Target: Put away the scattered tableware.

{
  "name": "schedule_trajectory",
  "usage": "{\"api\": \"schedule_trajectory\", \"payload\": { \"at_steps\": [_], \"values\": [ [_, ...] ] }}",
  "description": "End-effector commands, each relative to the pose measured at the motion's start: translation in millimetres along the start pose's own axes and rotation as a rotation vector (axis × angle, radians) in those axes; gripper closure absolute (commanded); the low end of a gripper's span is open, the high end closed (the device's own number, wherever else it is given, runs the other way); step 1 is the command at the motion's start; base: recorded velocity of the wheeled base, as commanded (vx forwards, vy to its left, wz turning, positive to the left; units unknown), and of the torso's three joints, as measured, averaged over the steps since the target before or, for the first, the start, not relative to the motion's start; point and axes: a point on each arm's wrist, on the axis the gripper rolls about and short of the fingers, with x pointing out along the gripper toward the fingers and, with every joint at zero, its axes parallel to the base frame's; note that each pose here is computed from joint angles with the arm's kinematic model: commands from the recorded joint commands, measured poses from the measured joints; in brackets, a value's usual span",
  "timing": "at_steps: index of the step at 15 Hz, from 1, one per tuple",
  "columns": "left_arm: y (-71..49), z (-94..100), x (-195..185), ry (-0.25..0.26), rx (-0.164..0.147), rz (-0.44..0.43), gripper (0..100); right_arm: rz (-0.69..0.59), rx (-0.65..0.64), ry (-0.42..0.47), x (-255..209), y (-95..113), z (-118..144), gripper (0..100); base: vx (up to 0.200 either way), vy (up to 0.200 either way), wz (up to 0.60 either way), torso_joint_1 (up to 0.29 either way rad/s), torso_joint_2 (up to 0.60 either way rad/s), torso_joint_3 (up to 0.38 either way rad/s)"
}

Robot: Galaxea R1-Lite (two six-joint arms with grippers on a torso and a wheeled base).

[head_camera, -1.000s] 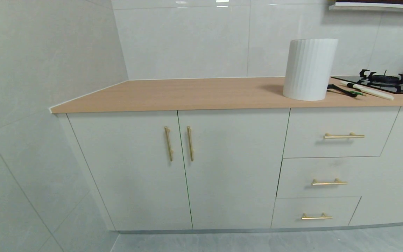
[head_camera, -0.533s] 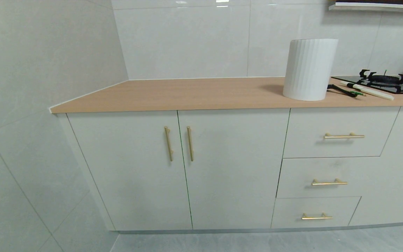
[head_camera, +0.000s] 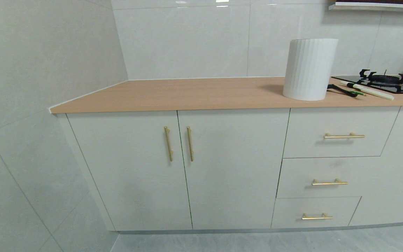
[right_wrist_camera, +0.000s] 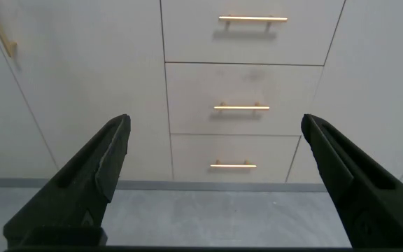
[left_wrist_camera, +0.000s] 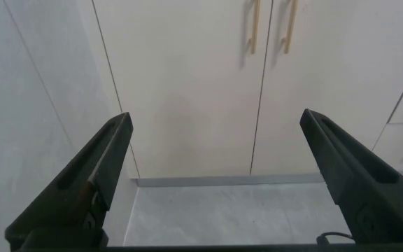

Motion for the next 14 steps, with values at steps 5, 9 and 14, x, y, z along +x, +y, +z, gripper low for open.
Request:
{"api": "schedule_trajectory", "payload": {
  "at_steps": [5,9,14],
  "values": [
    [-0.1,-0.5,0.1,0.002,0.016,-0.002,0,0.009,0.002,0.008,0.3,0.2,-0.5,0,0.000,0.000,0.00,0.000,0.00,0.000],
    [-0.1,-0.5,0.1,0.002,0.000,-0.004,0,0.012,0.007,0.006,0.2,0.2,-0.6,0,0.000,0.000,0.00,0.000,0.00,0.000],
    [-0.1,0.0,0.0,0.000,-0.003,-0.004,0,0.012,0.007,0.006,0.2,0.2,-0.6,0,0.000,-0.080,0.00,0.001,0.00,-0.001]
  ]
}}
